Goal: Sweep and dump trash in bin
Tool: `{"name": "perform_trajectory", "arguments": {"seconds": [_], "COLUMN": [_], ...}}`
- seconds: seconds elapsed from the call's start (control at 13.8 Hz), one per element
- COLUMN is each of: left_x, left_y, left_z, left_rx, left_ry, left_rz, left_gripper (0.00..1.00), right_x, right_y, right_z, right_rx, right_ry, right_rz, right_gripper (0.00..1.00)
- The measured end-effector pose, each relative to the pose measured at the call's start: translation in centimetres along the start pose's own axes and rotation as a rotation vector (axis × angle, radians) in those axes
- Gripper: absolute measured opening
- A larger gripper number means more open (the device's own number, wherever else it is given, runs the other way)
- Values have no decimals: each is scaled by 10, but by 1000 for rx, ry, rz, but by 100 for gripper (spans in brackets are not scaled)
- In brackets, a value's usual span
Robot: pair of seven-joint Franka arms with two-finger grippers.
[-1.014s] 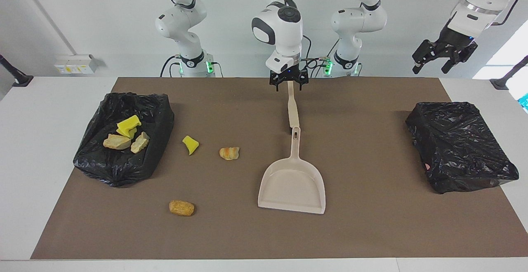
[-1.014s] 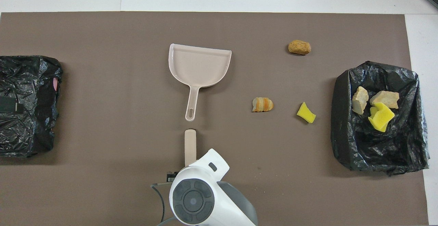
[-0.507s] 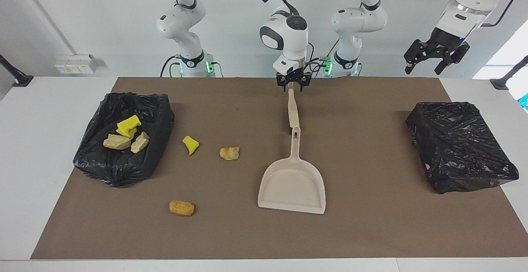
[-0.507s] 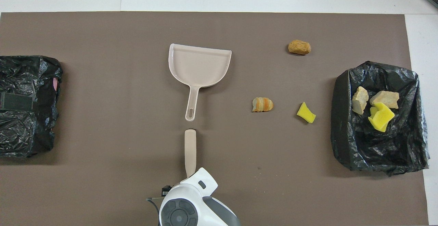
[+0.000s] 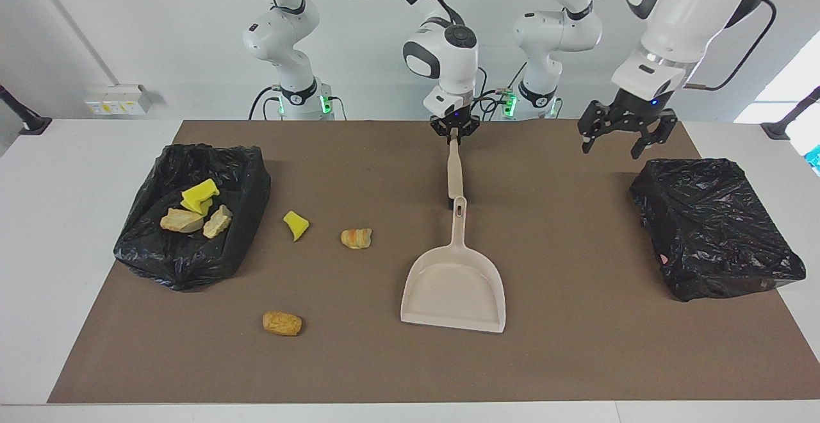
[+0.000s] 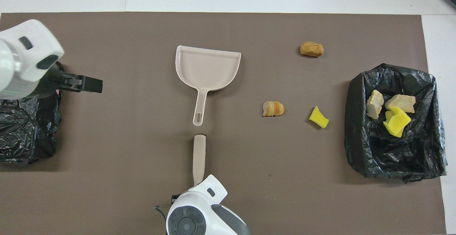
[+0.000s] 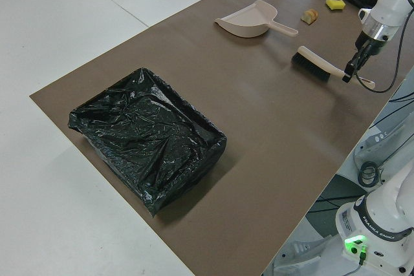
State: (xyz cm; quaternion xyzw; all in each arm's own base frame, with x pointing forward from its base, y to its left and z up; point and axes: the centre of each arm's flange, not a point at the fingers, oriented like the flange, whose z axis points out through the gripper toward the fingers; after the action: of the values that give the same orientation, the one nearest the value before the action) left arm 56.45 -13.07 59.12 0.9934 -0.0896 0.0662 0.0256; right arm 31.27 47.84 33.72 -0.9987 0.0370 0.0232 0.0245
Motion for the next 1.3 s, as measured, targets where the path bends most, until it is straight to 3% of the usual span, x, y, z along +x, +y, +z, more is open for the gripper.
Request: {"name": "perform_trajectory", "arguments": {"seconds": [0.29,0.65,0.94,1.3], "left_x": [23,48,47,29], "left_y": [56,123,174,204], "left_z": [68,152,179,215], "left_rx": [4,4,-9,-1], "left_ry": [-23,-50,-43,-87], "left_rz": [55,71,65,104], "left_gripper": [100,100,100,100], "right_x": [10,61,110,167], "right_y": [6,56,132,203], "right_z": [-9,-78,-128,-127], "right_rx": [-43,-63,-70,-147], "right_ry": [-28,-55,-85,-49], "right_rz": [21,4,-32,-94], "right_gripper": [26,26,26,26]}}
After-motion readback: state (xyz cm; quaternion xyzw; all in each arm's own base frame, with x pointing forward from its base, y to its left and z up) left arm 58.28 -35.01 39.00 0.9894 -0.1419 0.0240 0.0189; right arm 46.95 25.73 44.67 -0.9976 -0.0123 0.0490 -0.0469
